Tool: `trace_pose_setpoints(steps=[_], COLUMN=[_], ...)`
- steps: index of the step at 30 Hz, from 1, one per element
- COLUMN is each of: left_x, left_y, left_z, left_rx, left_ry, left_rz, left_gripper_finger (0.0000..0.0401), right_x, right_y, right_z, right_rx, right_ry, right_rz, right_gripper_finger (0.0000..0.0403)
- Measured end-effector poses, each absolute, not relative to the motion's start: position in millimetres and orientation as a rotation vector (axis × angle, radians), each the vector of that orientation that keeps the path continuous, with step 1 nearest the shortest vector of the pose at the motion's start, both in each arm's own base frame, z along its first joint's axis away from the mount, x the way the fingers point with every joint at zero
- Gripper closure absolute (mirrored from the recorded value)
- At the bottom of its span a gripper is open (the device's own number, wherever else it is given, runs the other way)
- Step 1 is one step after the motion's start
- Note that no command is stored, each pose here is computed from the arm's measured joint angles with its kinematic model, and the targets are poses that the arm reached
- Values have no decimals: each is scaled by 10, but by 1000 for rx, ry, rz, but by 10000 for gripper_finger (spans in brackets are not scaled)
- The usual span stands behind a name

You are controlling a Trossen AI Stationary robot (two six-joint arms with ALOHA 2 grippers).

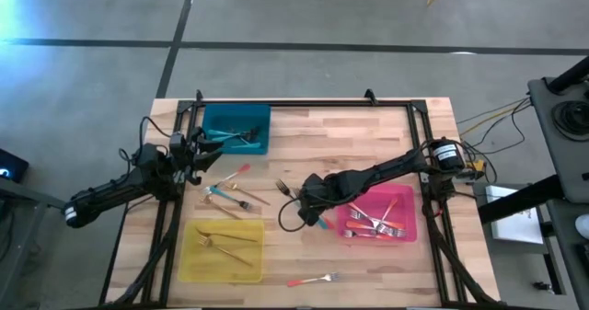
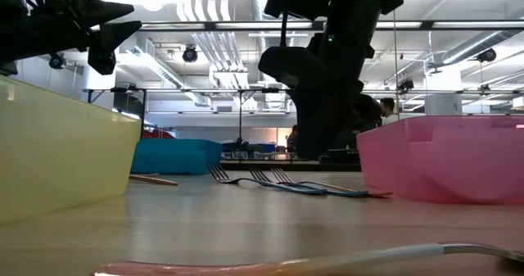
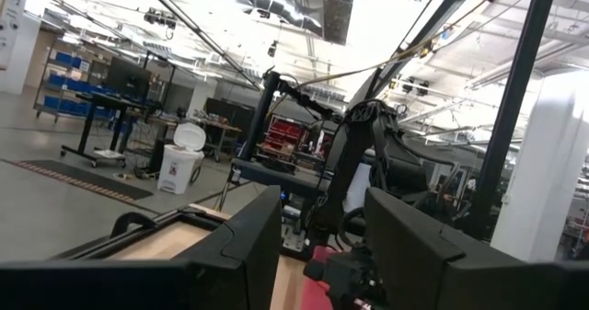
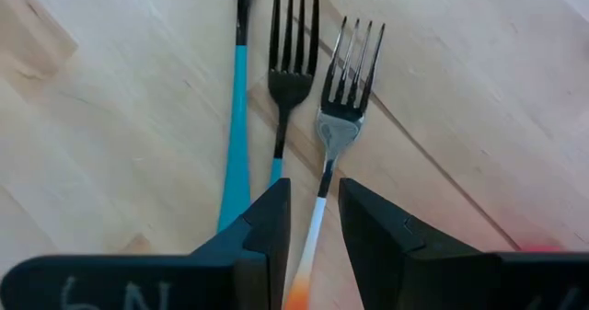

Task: Sort silverware by color (type)
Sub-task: Put the orange fork into the red bin

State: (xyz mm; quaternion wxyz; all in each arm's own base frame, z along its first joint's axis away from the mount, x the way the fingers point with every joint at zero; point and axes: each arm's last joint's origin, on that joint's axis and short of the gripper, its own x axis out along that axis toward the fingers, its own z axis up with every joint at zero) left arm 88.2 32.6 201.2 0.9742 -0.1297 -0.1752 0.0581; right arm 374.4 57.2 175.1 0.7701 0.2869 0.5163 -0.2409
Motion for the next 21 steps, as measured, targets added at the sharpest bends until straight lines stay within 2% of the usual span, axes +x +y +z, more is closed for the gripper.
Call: trace_pose_setpoints(steps=[17, 21], left_x=[881, 881], left_y=[326, 326], left_z=[2013, 2013], left_rx=[-261, -261], left_ry=[-354, -354], left_rz=[117, 117], left_gripper_finger=[260, 260], right_x=[3768, 3879], right_y=[595, 658], right_z=[1733, 1668], right_rx=[618, 545], right_ry=[1137, 1208], right_rz=[-532, -492], right_gripper_finger=[316, 316])
